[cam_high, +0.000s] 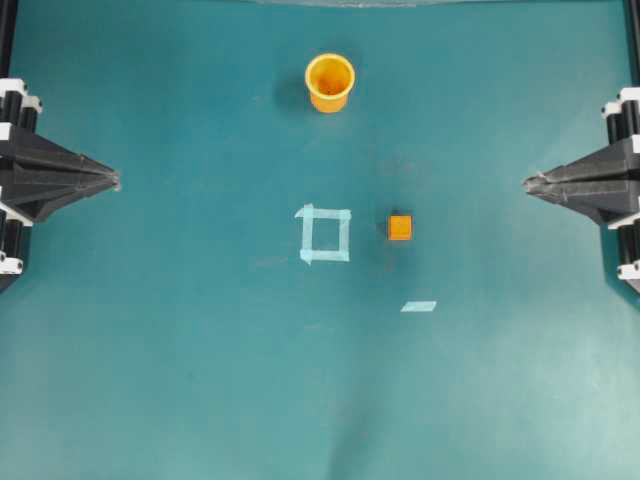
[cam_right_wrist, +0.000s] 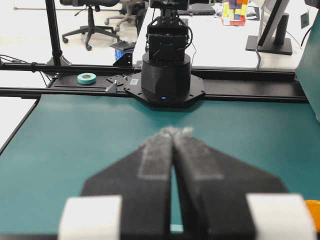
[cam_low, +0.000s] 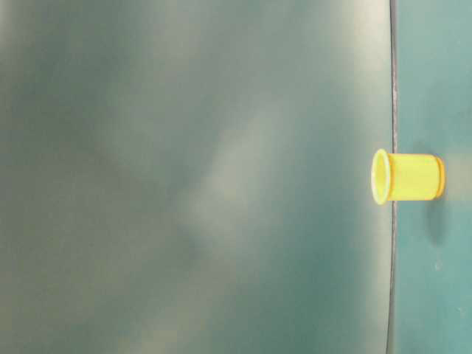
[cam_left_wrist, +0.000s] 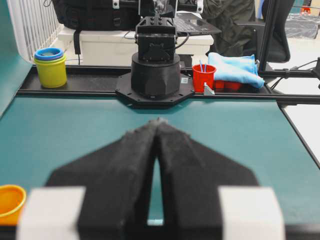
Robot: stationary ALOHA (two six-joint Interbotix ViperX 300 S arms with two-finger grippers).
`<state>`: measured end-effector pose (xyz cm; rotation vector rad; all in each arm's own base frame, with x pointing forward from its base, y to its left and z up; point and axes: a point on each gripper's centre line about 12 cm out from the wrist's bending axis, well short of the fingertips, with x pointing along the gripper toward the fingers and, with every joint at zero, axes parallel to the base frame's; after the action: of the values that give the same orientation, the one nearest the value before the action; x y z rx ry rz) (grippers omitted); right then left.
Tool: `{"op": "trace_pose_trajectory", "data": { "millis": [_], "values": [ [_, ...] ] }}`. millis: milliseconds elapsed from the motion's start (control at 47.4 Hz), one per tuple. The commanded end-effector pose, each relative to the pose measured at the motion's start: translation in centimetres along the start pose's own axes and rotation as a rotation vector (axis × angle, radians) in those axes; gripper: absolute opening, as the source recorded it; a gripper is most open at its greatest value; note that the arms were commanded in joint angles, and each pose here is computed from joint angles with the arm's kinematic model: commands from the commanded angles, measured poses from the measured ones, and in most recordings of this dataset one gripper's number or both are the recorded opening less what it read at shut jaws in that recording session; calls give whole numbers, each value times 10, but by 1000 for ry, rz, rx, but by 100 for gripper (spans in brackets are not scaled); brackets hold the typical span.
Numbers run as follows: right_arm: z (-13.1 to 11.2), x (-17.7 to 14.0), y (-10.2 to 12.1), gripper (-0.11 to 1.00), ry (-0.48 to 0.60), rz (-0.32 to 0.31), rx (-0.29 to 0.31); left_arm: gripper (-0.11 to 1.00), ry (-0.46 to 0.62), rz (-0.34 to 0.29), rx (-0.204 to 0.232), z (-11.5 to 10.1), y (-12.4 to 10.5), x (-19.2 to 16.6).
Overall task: Lift the orange cup with left arm.
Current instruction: 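Move the left gripper forward toward the orange cup, opening it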
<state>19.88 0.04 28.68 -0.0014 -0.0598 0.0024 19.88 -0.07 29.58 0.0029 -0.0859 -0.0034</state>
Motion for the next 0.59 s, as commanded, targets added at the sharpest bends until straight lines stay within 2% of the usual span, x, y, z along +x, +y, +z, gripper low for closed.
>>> {"op": "trace_pose_trajectory", "data": {
  "millis": [0, 63, 169, 338, 570],
  "values": [
    [15, 4, 0, 0, -40, 2, 2, -1, 37, 19, 15, -2, 4, 2],
    [16, 5, 0, 0, -34, 2, 5, 4, 68, 37, 14, -5, 8, 2],
    [16, 6, 0, 0, -26, 2, 5, 4, 94, 81, -3, -8, 16, 1],
    [15, 7, 0, 0, -20, 2, 5, 11, 110, 144, -3, -11, 29, 1],
    [14, 7, 0, 0, -11, 0, 3, 36, 201, 188, -14, -34, 40, 11]
  ]
}}
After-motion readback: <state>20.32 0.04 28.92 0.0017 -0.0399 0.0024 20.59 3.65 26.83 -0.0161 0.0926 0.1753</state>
